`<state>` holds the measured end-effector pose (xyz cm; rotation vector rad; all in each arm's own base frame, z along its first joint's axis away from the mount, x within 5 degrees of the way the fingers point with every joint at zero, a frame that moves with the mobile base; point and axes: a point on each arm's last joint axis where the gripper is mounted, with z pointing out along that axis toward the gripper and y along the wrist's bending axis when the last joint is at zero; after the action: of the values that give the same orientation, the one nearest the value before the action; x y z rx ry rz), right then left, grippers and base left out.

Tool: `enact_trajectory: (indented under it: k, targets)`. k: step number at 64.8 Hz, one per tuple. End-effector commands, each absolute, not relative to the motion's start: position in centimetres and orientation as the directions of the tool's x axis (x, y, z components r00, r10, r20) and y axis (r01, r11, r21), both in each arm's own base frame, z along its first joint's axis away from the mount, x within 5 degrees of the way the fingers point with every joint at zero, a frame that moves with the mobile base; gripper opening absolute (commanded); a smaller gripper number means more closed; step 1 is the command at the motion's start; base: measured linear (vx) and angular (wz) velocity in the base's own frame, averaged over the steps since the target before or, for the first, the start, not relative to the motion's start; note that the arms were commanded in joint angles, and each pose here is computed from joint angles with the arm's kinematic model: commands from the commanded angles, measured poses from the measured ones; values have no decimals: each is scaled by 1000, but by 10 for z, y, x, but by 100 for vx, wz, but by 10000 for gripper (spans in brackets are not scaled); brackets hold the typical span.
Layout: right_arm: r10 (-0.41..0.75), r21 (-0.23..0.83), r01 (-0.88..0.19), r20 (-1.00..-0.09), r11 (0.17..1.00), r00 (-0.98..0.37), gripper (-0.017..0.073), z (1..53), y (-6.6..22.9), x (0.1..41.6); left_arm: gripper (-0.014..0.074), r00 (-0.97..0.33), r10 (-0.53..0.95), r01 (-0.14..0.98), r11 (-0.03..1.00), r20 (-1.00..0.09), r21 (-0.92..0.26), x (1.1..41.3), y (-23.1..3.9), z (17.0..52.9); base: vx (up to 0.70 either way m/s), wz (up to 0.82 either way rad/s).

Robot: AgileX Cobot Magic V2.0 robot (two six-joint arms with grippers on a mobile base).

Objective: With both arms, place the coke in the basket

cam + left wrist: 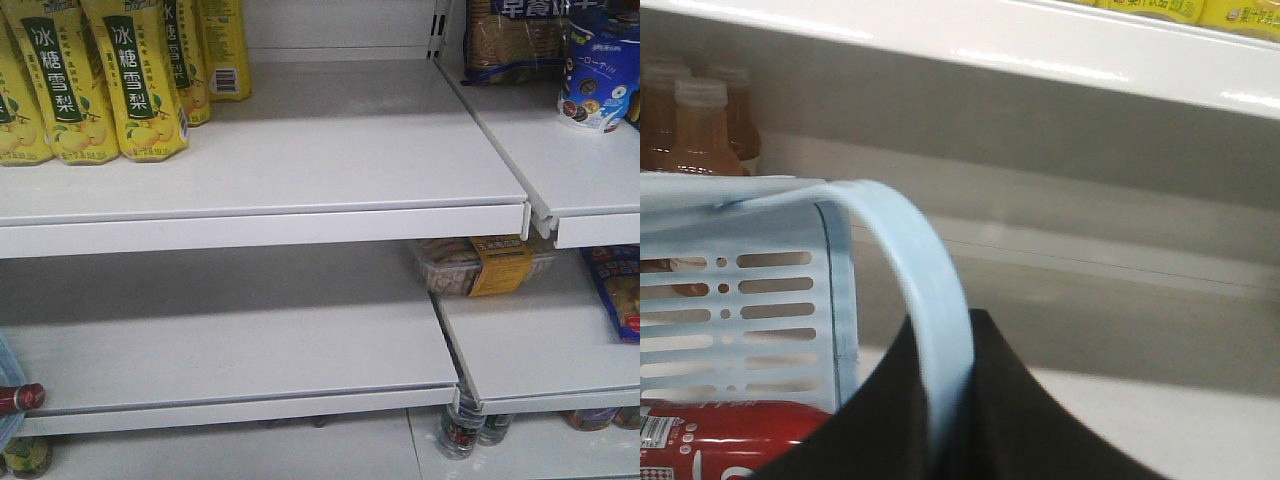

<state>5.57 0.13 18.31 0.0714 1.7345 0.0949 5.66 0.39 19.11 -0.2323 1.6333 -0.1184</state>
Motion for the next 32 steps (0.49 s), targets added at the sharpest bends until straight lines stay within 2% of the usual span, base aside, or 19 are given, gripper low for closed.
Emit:
enact_trajectory:
  k: [1,10,32]
  targets:
    - [96,97,-5,-994,995,-53,-5,189,1,56,-8,69,-172,-45,983,-983,-175,56,3,200,0,0]
    - [97,97,-10,-995,995,-12,-5,193,1,56,-8,69,-172,-45,983,-983,-175,56,3,200,0,0]
    - [137,137,-12,-990,990,-20,-5,192,1,56,-8,69,-172,-45,983,-983,-175,56,3,200,0,0]
